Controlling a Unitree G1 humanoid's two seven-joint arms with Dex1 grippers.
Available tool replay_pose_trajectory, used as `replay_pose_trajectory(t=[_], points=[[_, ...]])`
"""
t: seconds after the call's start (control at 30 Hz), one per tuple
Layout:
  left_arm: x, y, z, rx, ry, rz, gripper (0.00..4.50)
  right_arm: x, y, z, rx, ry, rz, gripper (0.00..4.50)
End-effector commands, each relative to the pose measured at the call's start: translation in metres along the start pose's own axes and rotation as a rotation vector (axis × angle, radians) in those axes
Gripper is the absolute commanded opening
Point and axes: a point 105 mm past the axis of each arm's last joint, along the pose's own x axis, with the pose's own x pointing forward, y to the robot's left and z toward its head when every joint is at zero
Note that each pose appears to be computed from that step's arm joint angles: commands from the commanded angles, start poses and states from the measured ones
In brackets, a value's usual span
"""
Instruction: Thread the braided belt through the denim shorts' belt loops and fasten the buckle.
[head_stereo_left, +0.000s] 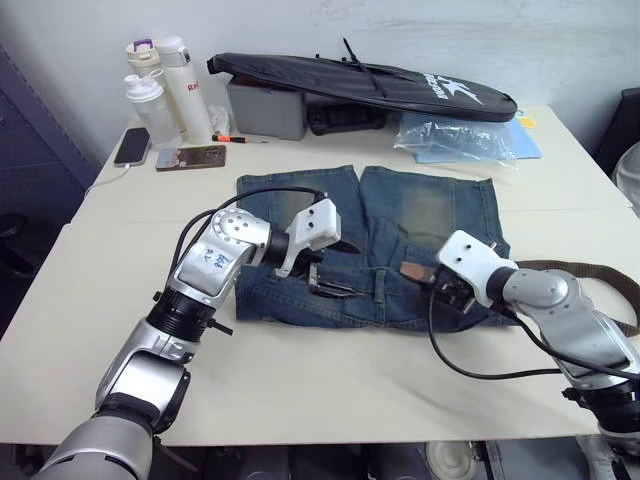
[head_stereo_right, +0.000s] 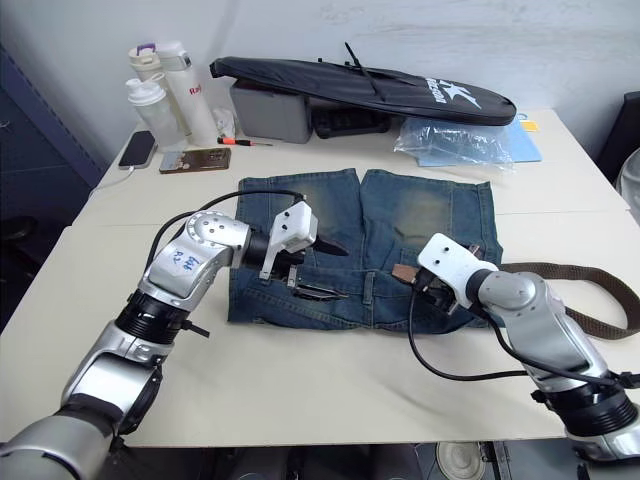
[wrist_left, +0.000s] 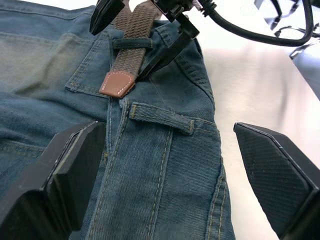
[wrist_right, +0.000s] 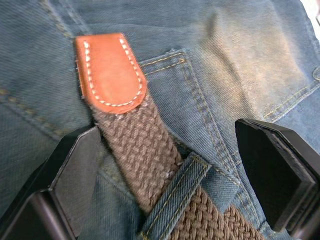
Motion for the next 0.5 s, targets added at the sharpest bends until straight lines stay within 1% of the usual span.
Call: replay_pose_trajectory(t=[0.03,0.13,0.23,0.27,0.47,0.5], points=[[-0.01,-0.001,0.007,0.016,-0.018,0.046,4.5,0.002,0.002,-0.01,-0.04,0.032,0.002,3.26],[-0.012,-0.003,0.005,0.005,-0.016,0.056,4.5,0.001,0.003,-0.001,-0.083,-0.017,-0.008,1.81],[-0.013,-0.004,0.004,-0.004,-0.016,0.066,4.5,-0.001,0.004,0.006,-0.112,-0.064,-0.013,0.22],[-0.013,-0.004,0.004,-0.005,-0.016,0.067,4.5,-0.001,0.005,0.006,-0.116,-0.07,-0.013,0.07],[-0.014,-0.007,0.002,-0.014,-0.014,0.071,4.5,-0.01,0.001,0.01,-0.081,-0.144,-0.058,0.07],[-0.014,-0.007,0.001,-0.016,-0.014,0.072,4.5,-0.016,0.002,0.017,-0.064,-0.201,-0.054,0.07]])
